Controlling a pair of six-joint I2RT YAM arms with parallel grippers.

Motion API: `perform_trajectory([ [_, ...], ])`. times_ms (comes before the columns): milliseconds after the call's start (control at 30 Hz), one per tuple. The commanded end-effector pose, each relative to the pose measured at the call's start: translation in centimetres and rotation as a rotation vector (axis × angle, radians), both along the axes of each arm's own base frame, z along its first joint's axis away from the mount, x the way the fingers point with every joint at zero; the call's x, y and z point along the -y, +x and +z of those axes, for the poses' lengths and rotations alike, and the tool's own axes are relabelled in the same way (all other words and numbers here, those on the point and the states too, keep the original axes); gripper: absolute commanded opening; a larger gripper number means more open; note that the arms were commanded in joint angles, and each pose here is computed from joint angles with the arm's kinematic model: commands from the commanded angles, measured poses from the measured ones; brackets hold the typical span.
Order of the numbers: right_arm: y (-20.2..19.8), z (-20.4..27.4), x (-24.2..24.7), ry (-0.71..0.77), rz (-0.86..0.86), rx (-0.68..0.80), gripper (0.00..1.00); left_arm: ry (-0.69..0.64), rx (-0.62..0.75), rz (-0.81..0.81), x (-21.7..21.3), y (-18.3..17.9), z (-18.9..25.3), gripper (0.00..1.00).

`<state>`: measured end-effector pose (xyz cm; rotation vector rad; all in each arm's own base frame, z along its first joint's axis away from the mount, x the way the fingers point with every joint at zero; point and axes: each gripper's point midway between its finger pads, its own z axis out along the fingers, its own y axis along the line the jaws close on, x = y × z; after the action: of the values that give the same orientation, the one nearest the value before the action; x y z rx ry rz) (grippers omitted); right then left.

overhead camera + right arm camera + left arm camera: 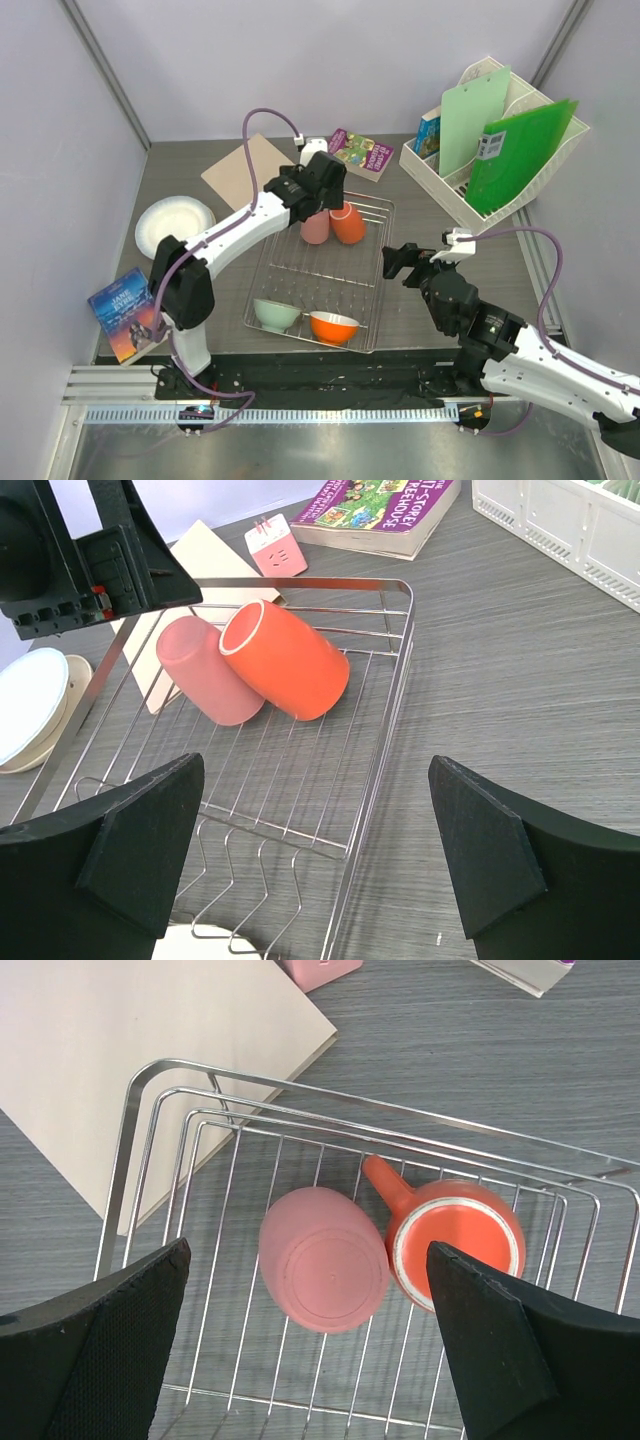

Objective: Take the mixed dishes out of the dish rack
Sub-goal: Adjust the cup in the dish rack, then pick up the cup from the dish rack.

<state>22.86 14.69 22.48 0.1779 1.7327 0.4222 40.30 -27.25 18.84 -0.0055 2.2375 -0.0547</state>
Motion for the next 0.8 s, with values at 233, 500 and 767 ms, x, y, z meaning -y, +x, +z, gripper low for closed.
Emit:
perform_trajectory([
  [233,0.0,0.6,0.4,0.041,-0.024,0.016,1.00,0.020,-0.045,0.055,-1.3,0.7,-3.3,0.96],
  [500,0.1,0.5,0.5,0.029,-0.028,0.016,1.00,0.016,-0.085,0.049,-1.2,0.6,-5.3,0.93],
  [767,0.1,0.2,0.6,0.024,-0.033,0.011,1.00,0.025,-0.110,0.043,-1.3,0.5,-6.4,0.82],
])
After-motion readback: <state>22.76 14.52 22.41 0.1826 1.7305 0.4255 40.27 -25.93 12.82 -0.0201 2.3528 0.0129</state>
